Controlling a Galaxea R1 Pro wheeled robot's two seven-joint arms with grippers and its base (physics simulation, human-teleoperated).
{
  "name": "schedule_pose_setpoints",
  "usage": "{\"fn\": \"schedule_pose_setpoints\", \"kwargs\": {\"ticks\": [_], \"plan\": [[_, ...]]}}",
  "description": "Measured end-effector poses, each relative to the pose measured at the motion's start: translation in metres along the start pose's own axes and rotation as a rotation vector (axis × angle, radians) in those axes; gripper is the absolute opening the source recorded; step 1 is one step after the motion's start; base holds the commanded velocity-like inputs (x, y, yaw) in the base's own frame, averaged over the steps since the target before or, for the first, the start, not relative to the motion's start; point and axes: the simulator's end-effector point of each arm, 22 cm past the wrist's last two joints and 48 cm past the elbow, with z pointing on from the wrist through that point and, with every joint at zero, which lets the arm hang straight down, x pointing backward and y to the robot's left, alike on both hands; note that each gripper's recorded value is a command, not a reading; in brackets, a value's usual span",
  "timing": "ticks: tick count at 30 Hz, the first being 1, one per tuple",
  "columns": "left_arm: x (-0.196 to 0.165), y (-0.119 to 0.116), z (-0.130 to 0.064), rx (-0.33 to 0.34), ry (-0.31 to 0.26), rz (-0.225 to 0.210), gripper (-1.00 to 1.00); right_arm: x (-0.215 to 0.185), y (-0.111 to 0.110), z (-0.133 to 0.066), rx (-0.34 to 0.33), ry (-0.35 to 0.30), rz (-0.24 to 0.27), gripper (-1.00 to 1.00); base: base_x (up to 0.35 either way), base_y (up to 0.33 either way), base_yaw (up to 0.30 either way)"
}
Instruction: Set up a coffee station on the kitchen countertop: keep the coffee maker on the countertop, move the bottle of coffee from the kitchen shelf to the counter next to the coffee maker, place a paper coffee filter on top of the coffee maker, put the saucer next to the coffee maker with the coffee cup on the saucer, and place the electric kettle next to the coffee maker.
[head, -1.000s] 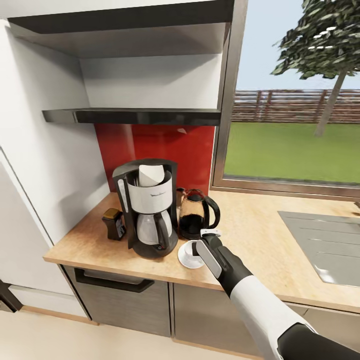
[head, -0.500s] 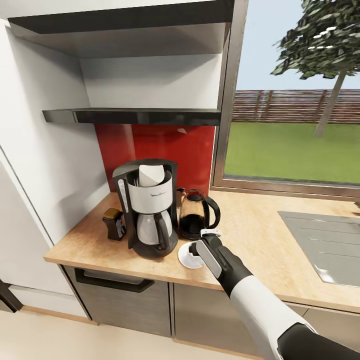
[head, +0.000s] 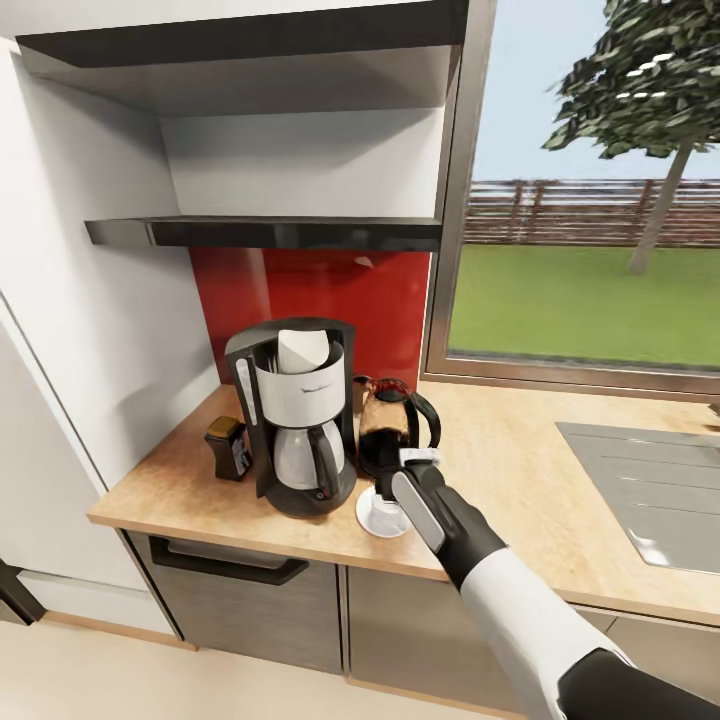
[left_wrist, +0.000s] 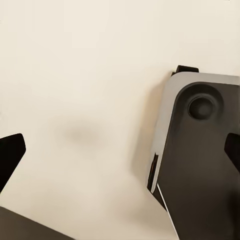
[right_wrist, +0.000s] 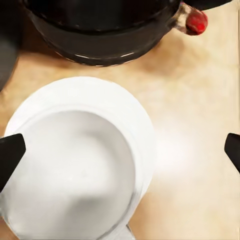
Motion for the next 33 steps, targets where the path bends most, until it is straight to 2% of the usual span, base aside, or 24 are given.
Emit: {"fn": "schedule_pose_setpoints", "kwargs": {"ticks": [15, 22, 33], "plan": [[-0.001, 0.000, 0.000, 0.002, -0.006, 0.001, 1.00, -0.039, 0.011, -0.025, -0.041, -0.100, 0.017, 1.00, 0.000, 0.000, -0.001], [-0.003, -0.002, 0.000, 0.004, -0.012, 0.002, 1.00, -0.052, 0.015, -0.035, -0.052, -0.135, 0.018, 1.00, -0.009, 0.000, -0.127], [-0.008, -0.002, 0.000, 0.005, -0.021, 0.004, 1.00, -0.056, 0.016, -0.040, -0.053, -0.147, 0.015, 1.00, -0.272, 0.000, -0.125]]}}
